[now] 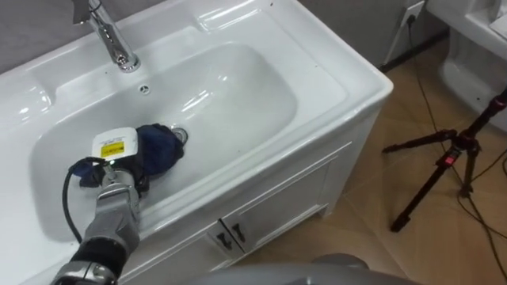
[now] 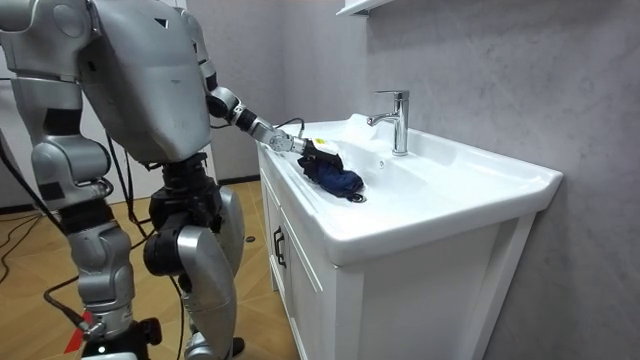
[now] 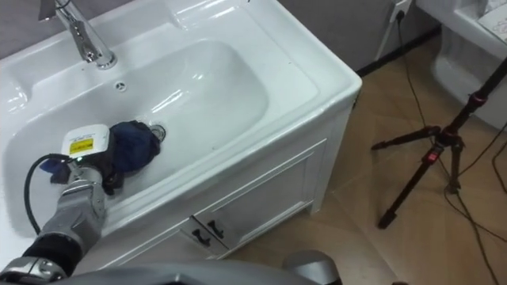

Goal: Wipe basin

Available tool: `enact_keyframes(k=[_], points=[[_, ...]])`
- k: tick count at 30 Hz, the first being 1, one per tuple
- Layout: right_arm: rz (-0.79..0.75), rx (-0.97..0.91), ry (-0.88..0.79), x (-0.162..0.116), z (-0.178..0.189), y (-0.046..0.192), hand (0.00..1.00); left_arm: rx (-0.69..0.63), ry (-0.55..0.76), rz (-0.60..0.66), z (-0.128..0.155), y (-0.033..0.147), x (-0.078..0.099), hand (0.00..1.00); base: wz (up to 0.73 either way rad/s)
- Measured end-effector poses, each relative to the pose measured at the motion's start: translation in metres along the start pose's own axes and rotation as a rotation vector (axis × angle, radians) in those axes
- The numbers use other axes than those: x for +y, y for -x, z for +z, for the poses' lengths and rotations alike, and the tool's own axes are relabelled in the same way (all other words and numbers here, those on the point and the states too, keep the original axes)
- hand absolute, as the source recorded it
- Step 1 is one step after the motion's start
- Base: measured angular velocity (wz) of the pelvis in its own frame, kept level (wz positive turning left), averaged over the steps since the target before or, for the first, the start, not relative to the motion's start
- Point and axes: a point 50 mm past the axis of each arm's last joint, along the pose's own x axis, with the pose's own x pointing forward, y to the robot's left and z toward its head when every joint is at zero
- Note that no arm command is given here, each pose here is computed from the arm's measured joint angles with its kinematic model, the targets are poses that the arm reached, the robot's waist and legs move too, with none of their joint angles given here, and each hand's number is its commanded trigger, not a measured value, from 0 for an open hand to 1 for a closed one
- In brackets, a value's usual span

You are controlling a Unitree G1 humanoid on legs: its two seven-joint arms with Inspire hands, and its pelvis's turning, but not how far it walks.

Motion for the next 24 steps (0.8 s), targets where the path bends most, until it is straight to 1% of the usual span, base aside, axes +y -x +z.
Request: enact_keyframes(k=[4, 11, 16, 19, 24], points=[[-0.02, -0.031, 0.016, -0.005, 0.008, 0.0, 0.0, 0.031, 0.021, 0.004, -0.007, -0.001, 0.002, 1.0, 0.0], [-0.021, -0.043, 0.022, -0.007, 0.011, 0.0, 0.0, 0.073, 0.016, 0.023, -0.023, -0.003, 0.007, 1.0, 0.04], [-0.047, -0.03, 0.007, -0.011, 0.008, 0.0, 0.0, 0.103, 0.023, 0.084, -0.035, 0.002, 0.015, 1.0, 0.2], [-0.058, -0.019, 0.005, -0.011, 0.006, 0.0, 0.0, 0.102, 0.031, 0.103, -0.035, 0.003, 0.019, 1.0, 0.27], [-0.061, -0.03, 0.005, -0.011, 0.009, 0.0, 0.0, 0.103, 0.03, 0.097, -0.036, 0.005, 0.017, 1.0, 0.02]])
